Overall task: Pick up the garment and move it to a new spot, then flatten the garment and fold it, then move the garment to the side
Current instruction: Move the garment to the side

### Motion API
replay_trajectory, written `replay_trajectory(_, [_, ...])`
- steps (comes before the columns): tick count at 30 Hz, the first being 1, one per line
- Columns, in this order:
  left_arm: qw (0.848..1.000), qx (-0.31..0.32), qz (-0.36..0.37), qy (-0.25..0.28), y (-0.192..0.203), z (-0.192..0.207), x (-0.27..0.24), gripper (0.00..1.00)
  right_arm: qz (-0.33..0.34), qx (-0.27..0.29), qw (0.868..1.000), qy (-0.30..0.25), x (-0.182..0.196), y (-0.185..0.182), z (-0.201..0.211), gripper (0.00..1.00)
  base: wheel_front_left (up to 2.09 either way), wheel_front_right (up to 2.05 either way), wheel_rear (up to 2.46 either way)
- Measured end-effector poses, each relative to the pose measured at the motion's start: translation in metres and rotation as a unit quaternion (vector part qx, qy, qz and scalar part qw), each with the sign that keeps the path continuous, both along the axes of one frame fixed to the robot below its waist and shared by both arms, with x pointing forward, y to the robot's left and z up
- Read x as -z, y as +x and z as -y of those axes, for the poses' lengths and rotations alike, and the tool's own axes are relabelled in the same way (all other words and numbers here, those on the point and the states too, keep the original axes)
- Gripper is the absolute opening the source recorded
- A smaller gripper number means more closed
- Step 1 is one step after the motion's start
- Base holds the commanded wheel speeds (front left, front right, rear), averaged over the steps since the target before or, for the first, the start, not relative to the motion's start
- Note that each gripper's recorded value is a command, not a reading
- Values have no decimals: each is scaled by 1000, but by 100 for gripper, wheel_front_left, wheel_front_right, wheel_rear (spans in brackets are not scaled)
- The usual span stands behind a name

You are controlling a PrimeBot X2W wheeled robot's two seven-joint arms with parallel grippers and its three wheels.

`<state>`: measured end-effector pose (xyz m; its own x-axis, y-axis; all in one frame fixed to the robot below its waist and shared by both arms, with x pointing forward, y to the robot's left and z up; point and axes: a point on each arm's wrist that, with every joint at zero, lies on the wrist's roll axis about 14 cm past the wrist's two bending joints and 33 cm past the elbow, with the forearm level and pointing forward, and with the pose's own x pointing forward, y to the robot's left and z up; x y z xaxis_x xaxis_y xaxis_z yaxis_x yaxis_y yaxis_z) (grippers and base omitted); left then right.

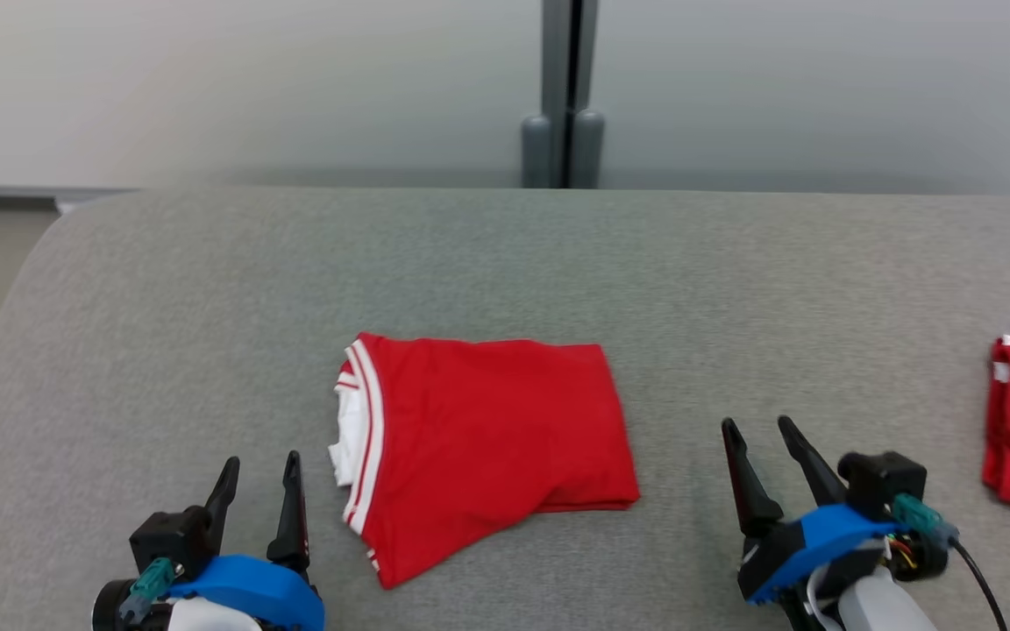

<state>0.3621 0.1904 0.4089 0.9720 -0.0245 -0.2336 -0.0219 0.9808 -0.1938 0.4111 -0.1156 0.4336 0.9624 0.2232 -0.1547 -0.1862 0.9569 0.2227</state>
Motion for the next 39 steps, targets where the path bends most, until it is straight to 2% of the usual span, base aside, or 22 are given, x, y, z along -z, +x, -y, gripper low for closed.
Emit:
replay_trajectory(7, [999,-36,-10,5,-9,-32,3,100,-33,-67,997,29,14,32,-59,100,0,0,0])
replay_trajectory(13, [997,-73,-23,10,-25,-58,8,100,-90,-108,989,41,43,38,-98,100,0,0,0])
replay_trajectory(14, [997,-78,-26,10,-27,-61,9,100,-104,-114,987,40,50,36,-102,98,0,0,0])
replay_trajectory(15, [996,-80,-28,11,-29,-63,10,100,-114,-120,985,40,55,34,-106,67,0,0,0])
replay_trajectory(16, [996,-83,-30,11,-30,-65,11,100,-117,-123,985,43,56,35,-109,2,0,0,0])
replay_trajectory(21, [997,-77,-29,8,-25,-61,11,100,-107,-116,986,58,46,41,-108,0,0,0,0])
replay_trajectory(26, [999,-43,-30,3,-13,-40,16,100,-73,-82,992,64,28,45,-81,0,0,0,0])
replay_trajectory(33, [997,66,-24,-15,31,36,21,100,-49,10,996,68,19,18,-4,0,0,0,0])
replay_trajectory(39, [986,164,-18,-32,52,112,23,100,-29,91,993,62,9,-16,54,0,0,0,0])
